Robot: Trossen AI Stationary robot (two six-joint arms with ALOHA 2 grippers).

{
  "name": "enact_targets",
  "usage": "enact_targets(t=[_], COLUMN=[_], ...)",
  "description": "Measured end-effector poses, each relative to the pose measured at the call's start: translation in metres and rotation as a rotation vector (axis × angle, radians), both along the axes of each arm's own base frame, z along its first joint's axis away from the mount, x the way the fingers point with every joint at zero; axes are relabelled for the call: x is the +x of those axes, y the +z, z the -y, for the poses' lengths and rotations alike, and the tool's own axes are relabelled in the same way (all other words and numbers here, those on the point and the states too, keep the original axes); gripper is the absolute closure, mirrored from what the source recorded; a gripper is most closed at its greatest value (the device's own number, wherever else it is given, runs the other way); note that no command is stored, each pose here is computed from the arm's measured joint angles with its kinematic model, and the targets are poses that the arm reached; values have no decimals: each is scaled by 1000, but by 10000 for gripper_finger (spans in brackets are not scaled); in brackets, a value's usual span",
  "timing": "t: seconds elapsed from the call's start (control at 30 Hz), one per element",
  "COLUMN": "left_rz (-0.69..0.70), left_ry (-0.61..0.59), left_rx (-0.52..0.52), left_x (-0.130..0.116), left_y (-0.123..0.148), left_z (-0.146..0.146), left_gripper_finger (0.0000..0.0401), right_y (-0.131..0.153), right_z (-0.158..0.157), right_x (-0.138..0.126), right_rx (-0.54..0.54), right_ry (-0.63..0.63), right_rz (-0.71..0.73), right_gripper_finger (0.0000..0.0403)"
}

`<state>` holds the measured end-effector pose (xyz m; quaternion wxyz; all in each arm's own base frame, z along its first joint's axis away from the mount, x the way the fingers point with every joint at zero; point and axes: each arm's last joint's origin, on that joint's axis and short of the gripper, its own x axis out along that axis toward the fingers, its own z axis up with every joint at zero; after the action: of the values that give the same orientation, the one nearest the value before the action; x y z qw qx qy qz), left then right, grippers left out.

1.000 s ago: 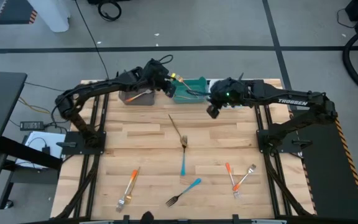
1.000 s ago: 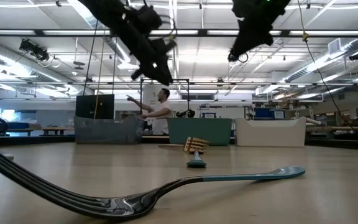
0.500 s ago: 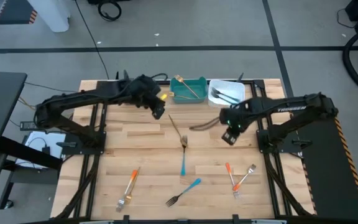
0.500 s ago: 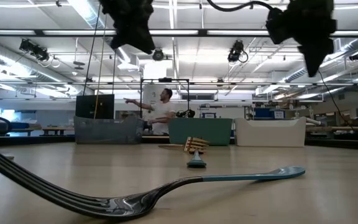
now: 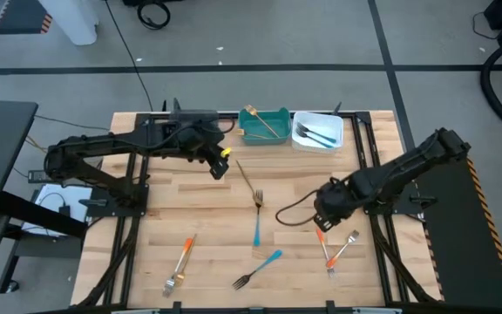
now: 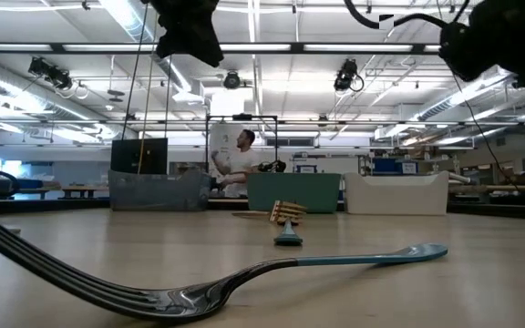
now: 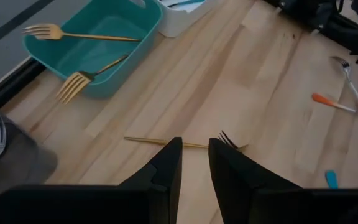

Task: Sort silverware by color (type)
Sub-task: Put the right orange fork into the black transparent bin

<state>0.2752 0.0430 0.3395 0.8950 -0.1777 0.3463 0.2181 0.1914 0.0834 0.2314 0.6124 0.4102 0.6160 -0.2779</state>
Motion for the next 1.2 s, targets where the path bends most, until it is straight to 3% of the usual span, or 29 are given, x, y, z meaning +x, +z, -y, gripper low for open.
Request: enact_targets(t=[0.23,0.3,0.37,0.6,0.7,1.03,1.2], left_rz=[1,-3,-8,-8,-6,0,1], left_ry=[-64,-84,-106,-139,-141,-127,-127], left_rx=[-1,4,12,16,10,-7,-7], left_x=[2,3,4,4,4,4,5], left_y=[0,-1,-1,-1,-1,-1,-1], left_z=[17,22,25,33,35,36,36], left_gripper_finger=[315,315,315,315,315,315,315], right_y=[-20,-25,-31,-44,-52,-83,-93], right_z=[-30,-37,-45,-66,-74,-97,-100], right_x=[-10,-11,-12,-15,-15,-19,-20], right_rx=[30,22,15,-15,-59,-60,-104], right_ry=[-175,-170,-61,541,729,1126,1195], right_rz=[-144,-138,-115,3,22,-24,-52], right_gripper_finger=[303,304,304,305,304,304,305])
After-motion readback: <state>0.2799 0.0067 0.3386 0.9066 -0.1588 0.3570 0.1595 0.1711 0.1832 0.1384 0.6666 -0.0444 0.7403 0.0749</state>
